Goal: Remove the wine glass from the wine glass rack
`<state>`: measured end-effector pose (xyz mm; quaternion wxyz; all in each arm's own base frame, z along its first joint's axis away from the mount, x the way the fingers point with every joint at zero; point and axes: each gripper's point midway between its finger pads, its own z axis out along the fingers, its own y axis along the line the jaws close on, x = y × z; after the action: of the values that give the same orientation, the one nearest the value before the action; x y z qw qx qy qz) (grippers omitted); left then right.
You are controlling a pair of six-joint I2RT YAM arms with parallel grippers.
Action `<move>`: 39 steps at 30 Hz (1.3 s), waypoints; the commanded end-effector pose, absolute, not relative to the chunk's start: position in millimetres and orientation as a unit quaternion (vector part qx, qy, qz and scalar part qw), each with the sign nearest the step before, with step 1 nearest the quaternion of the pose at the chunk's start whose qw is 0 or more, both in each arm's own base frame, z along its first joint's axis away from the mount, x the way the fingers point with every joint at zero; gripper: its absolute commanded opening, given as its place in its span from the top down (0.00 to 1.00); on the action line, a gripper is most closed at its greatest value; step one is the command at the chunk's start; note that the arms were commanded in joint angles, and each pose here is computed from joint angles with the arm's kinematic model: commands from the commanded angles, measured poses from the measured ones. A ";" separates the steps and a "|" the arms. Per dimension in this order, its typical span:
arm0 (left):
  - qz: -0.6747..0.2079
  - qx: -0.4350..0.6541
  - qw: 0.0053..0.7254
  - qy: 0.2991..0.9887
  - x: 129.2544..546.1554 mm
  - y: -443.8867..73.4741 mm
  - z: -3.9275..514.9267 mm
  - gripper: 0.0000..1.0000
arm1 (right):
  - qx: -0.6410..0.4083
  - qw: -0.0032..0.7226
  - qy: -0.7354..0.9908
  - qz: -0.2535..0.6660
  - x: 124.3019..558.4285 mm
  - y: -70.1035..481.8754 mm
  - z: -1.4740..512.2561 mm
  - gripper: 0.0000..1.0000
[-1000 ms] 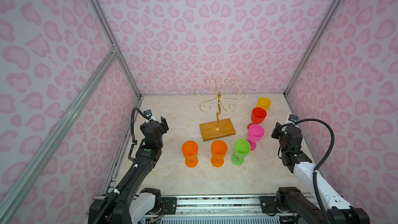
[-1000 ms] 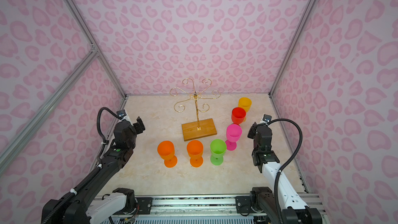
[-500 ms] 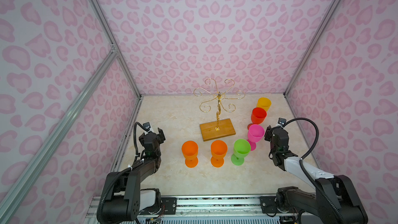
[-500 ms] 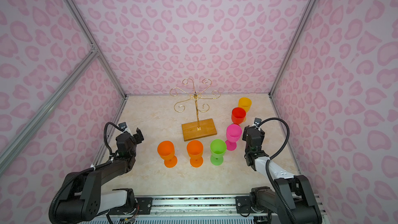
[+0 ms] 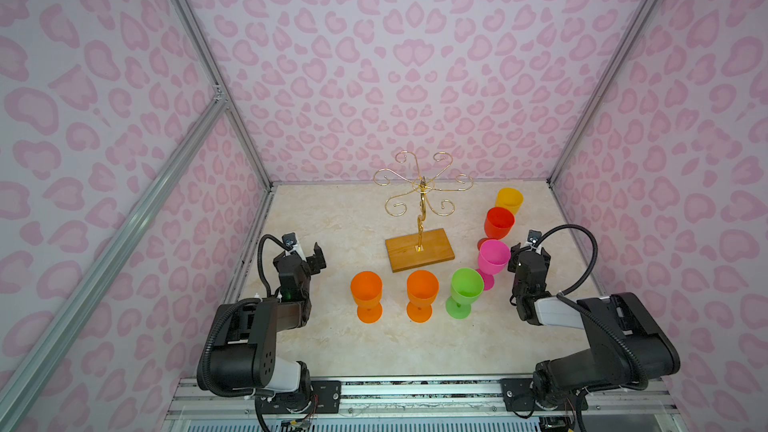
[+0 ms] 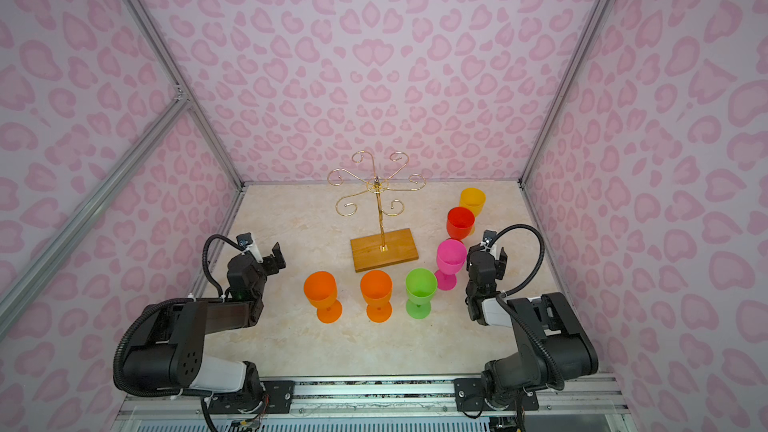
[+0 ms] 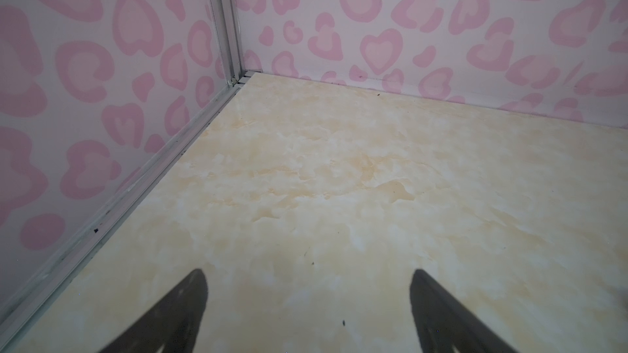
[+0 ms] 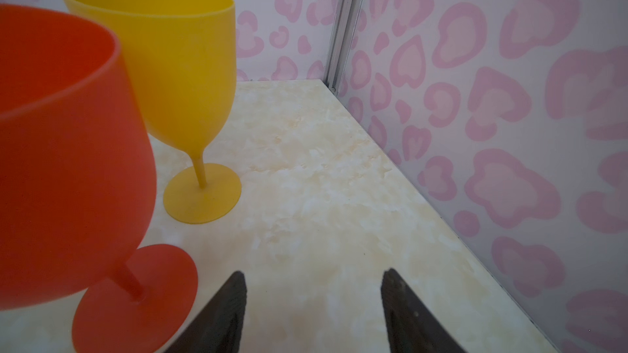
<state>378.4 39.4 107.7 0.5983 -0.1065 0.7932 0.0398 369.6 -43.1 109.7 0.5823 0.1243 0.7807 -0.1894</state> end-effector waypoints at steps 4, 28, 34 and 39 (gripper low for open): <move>0.041 -0.100 0.618 0.778 381.9 38.2 119.0 0.02 | 0.141 0.593 0.774 -0.172 376.2 -51.1 114.6 0.35; 0.053 -0.092 0.616 0.781 384.1 34.7 119.2 0.02 | 0.136 0.611 0.765 -0.156 375.5 -49.9 108.4 0.00; 0.053 -0.091 0.616 0.781 384.1 34.1 119.3 0.02 | 0.136 0.612 0.764 -0.156 375.9 -49.9 109.1 0.00; 0.053 -0.091 0.615 0.782 385.0 34.3 118.8 0.02 | 0.136 0.611 0.764 -0.156 375.2 -50.1 108.1 0.00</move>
<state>381.8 32.4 112.0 0.6050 -0.0894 0.7897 0.0489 375.3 -49.4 103.9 0.6015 0.1321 0.7722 -0.1563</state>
